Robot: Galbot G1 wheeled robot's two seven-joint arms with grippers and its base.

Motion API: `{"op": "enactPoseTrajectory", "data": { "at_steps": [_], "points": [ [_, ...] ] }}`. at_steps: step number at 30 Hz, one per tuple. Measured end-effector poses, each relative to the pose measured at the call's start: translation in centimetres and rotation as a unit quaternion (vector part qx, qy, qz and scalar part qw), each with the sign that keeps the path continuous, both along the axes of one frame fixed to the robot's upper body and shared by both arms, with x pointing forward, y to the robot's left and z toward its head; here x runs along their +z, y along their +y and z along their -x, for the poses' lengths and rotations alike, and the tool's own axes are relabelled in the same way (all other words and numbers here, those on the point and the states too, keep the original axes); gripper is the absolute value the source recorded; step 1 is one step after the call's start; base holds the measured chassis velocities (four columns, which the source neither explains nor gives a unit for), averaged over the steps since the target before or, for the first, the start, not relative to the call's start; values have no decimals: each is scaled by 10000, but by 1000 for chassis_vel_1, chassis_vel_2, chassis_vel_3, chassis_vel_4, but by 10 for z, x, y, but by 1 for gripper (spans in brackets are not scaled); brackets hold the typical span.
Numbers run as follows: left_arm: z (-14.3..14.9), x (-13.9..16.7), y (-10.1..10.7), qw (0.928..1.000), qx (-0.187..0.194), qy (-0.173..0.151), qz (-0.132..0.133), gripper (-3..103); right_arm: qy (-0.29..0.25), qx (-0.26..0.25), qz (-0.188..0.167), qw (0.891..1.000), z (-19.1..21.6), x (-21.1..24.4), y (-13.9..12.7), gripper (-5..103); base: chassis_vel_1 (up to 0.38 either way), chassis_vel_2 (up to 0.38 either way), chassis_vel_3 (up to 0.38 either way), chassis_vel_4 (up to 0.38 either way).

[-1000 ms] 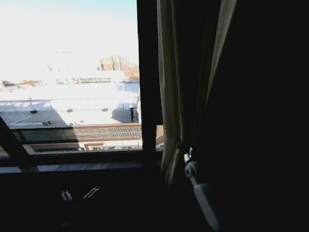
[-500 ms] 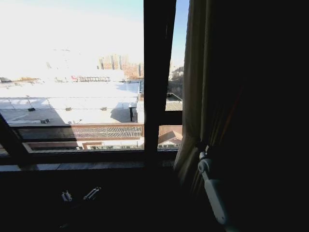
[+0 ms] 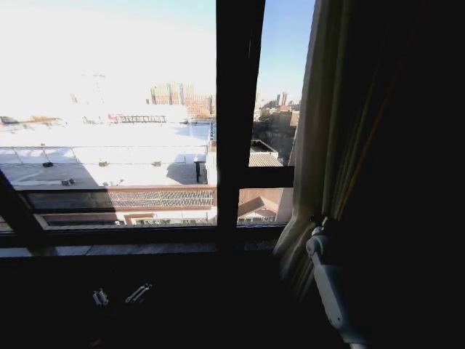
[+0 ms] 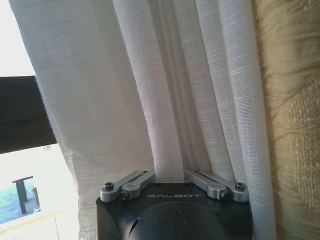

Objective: Open the curtains by pulling them apart, changing their state from closed to fully open.

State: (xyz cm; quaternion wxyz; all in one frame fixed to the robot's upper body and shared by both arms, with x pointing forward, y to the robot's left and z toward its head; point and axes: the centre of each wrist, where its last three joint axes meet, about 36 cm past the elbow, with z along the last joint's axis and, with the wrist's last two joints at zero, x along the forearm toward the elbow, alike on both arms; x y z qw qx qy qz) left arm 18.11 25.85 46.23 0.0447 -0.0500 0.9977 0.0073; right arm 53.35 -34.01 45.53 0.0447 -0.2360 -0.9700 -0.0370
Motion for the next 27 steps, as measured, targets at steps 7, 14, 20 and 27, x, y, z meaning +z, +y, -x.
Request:
{"op": "enactPoseTrajectory", "data": {
  "at_steps": [7,14,20,27],
  "points": [
    [-12,-1,6,9999,75,-29,128,100,48,1368,82,9905,78,7,44,25,0,0,0,0],
    [-23,-4,12,9998,163,-45,121,100,327,2080,76,9775,148,8,69,46,0,0,0,0],
    [-30,-3,15,9997,51,165,188,100,243,2194,183,9752,197,27,75,74,0,0,0,0],
    [-35,11,15,9984,-204,381,363,100,224,2415,384,9694,221,36,77,95,0,0,0,0]
  ]
}}
